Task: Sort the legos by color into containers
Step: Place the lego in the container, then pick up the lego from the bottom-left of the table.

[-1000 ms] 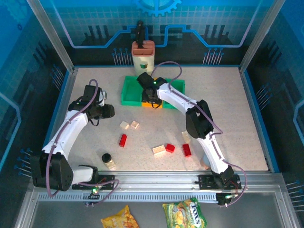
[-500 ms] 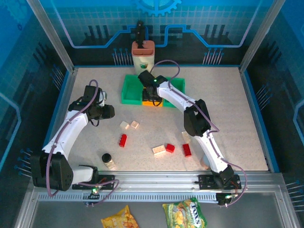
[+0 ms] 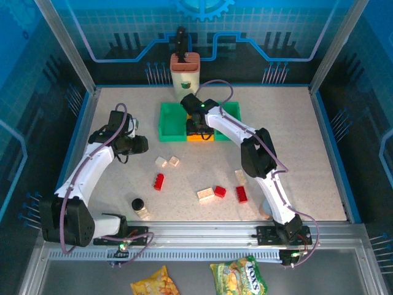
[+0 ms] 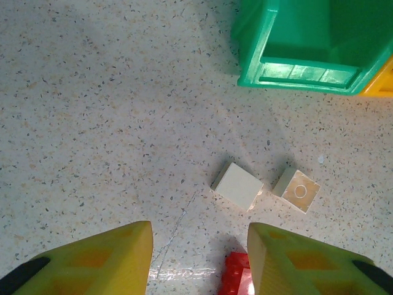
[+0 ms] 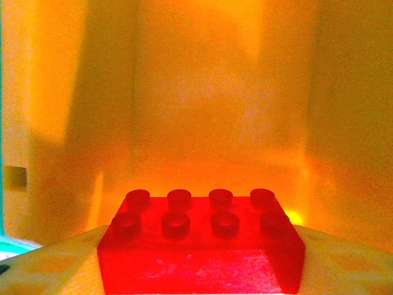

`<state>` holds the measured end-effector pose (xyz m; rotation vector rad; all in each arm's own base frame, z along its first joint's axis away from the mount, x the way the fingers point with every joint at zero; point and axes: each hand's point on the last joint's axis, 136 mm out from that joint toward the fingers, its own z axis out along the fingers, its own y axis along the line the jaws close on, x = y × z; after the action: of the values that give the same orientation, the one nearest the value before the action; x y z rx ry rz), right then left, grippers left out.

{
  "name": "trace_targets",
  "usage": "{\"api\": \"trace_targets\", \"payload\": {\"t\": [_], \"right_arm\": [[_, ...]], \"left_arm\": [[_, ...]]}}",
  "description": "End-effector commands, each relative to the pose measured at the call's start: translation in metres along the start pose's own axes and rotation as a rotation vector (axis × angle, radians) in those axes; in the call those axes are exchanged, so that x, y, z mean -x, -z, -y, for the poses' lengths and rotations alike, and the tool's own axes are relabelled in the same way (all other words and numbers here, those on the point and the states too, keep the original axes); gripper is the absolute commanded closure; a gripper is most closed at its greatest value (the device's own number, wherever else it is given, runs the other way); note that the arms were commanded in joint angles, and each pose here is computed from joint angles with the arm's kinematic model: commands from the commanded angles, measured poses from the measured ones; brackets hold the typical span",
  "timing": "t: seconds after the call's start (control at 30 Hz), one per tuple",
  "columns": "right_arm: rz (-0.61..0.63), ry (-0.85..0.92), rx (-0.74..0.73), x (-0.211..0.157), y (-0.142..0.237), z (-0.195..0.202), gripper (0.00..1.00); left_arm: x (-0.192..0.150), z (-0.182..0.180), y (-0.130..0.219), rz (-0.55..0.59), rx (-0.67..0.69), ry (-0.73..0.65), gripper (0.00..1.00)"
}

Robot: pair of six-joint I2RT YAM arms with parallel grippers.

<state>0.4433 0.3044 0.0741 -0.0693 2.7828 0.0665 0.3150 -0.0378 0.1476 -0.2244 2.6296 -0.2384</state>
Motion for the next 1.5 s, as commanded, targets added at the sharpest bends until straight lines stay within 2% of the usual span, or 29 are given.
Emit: {"api": "trace_targets", "payload": {"t": [0.0,0.23,0.4,0.73,1.07,1.47], "right_arm": [[-0.042,0.005,-0.028,-0.013,0.013,0.008,0.29],[-0.022,-0.004,-0.036,-0.007,0.018,0.008,0.22],[0.023,-0.003,-0.02,0.004,0.043,0.009,0.22],[0.043,0.015,0.006,-0.004,0.071,0.008,0.24],[0.038,-0.018,0.022,-0.029,0.083,0.03,0.27],[0.043,-0.062,0.03,-0.042,0.091,0.055,0.28]], "left_arm": [[-0.004,-0.006,-0.004,-0.018,0.015,-0.009,0.54],[-0.004,-0.005,-0.006,-0.023,0.013,-0.009,0.54],[-0.006,-0.004,-0.008,-0.036,0.003,-0.003,0.54],[-0.022,0.01,-0.003,-0.123,-0.041,0.045,0.54],[-0.078,0.034,-0.008,-0.27,-0.014,0.048,0.52],[-0.14,0.037,-0.024,-0.37,0.089,-0.003,0.47]]}}
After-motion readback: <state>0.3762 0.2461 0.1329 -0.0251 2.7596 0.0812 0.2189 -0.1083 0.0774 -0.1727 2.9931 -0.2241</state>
